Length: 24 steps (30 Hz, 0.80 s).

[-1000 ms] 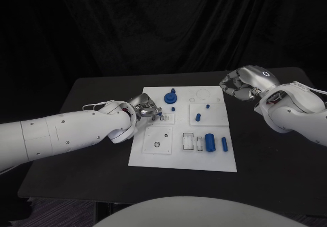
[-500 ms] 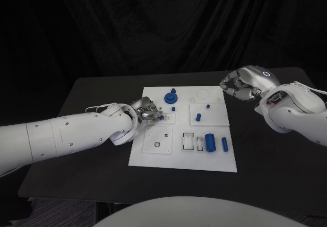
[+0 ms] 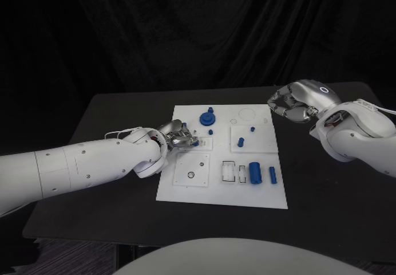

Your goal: Assemble the parts on the task board

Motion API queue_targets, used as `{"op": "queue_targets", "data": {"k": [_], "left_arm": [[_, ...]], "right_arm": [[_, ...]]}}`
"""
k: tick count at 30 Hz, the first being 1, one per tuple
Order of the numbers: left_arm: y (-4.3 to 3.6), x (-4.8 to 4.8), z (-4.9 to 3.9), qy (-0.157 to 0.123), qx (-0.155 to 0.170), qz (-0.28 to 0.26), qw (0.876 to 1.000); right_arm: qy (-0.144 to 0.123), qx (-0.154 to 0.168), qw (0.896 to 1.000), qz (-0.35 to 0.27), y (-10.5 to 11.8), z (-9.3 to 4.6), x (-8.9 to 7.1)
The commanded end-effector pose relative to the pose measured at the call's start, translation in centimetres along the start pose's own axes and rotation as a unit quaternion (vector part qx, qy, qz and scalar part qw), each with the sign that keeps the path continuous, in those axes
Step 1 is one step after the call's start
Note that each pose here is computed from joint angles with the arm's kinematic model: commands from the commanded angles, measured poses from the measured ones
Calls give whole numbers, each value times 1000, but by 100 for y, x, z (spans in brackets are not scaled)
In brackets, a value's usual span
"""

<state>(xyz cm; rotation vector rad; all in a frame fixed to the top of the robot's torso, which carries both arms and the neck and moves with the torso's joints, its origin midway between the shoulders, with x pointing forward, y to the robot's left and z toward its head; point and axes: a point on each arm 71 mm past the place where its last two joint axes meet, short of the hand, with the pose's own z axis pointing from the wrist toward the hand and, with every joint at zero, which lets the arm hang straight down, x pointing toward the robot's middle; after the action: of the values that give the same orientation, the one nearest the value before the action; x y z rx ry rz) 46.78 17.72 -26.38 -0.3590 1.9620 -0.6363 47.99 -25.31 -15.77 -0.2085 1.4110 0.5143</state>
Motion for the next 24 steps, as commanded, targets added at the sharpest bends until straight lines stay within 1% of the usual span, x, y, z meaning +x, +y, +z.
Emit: {"op": "queue_targets", "data": {"k": [1, 8, 14, 24], "left_arm": [[1, 64, -5, 6, 10, -1, 1000], [2, 58, -11, -2, 20, -4, 1000], [-3, 32, -19, -19, 32, -9, 999], [19, 15, -3, -25, 31, -8, 999]], "right_arm": [[1, 7, 1000, -2, -13, -10, 5], [1, 8, 1000, -2, -18, -13, 5], [1, 9, 1000, -2, -20, -12, 6], [2, 12, 1000, 0, -30, -17, 6]]}}
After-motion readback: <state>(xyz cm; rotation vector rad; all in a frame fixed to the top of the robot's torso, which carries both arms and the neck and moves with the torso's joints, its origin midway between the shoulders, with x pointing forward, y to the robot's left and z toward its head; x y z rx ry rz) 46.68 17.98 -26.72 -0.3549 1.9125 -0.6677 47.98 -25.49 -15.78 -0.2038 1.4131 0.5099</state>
